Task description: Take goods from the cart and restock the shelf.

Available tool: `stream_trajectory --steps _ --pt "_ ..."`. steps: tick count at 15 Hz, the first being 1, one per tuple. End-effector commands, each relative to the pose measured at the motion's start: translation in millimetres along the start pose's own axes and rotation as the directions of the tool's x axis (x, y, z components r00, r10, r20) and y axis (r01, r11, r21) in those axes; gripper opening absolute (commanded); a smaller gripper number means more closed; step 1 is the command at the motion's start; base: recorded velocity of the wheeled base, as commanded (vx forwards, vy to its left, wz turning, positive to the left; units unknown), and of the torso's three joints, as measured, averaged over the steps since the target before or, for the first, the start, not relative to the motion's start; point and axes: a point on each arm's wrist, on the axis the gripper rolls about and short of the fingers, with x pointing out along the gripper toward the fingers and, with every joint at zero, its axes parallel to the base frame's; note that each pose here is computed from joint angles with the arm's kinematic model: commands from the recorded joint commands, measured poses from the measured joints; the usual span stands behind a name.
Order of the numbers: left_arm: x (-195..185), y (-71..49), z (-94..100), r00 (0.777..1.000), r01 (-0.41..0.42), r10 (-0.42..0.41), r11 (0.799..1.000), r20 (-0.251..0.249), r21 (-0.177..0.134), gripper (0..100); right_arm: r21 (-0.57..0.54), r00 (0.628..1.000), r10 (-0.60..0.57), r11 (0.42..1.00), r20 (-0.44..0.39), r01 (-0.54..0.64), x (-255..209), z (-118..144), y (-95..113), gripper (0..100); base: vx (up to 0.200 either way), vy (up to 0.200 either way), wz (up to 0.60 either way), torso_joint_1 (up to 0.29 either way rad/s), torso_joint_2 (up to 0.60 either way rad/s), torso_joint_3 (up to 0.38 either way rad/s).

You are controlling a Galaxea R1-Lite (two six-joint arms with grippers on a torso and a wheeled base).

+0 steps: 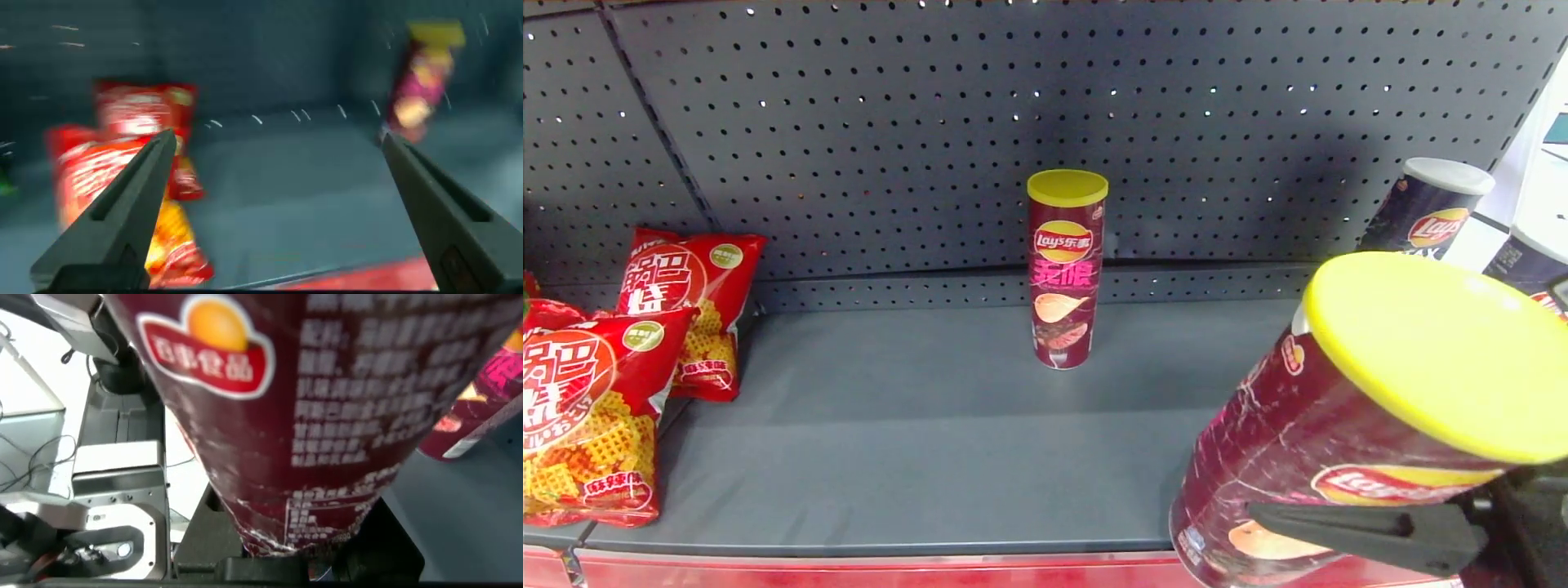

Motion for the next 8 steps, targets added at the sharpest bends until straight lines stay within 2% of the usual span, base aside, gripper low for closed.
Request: stream_trajectory --steps 1,3,4,5,7,8 --pt "67.1 0.8 -7.8 0.969 0.193 -0.191 0.981 -0.157 -0.003 100 0.0 1.0 -0.004 1.0 0.007 0.004 8.7 1.0 -5.5 0 0.0 0.0 0.0 0.0 0.0 0.0" --pt "105.9 4.1 -17.4 0.935 0.296 -0.296 0.955 -0.194 -0.03 100 0.023 1.0 -0.019 1.0 0.018 0.018 12.4 2.0 -8.3 0 0.0 0.0 0.0 0.0 0.0 0.0" --pt "128.8 12.1 -24.5 0.932 0.304 -0.304 0.952 -0.197 -0.029 100 0.033 0.999 -0.022 0.999 0.027 0.021 14.8 3.6 -10.3 0 0.0 0.0 0.0 0.0 0.0 0.0" --pt "154.1 21.5 -33.5 0.919 0.361 -0.354 0.933 -0.173 0.009 100 0.043 0.999 -0.025 0.999 0.033 0.024 15.8 5.1 -11.5 0 0.0 0.0 0.0 0.0 0.0 0.0" --pt "204.9 42.4 -52.8 0.882 0.47 -0.457 0.875 -0.117 0.12 100 0.057 0.999 -0.026 0.998 0.041 0.024 17.0 8.4 -13.0 0 0.0 0.0 0.0 0.0 0.0 0.0" --pt "242.9 50.2 -61.7 0.866 0.497 -0.496 0.844 -0.058 0.204 100 0.065 0.999 -0.025 0.998 0.037 0.023 18.5 7.7 -13.7 0 0.0 0.0 0.0 0.0 0.0 0.0"
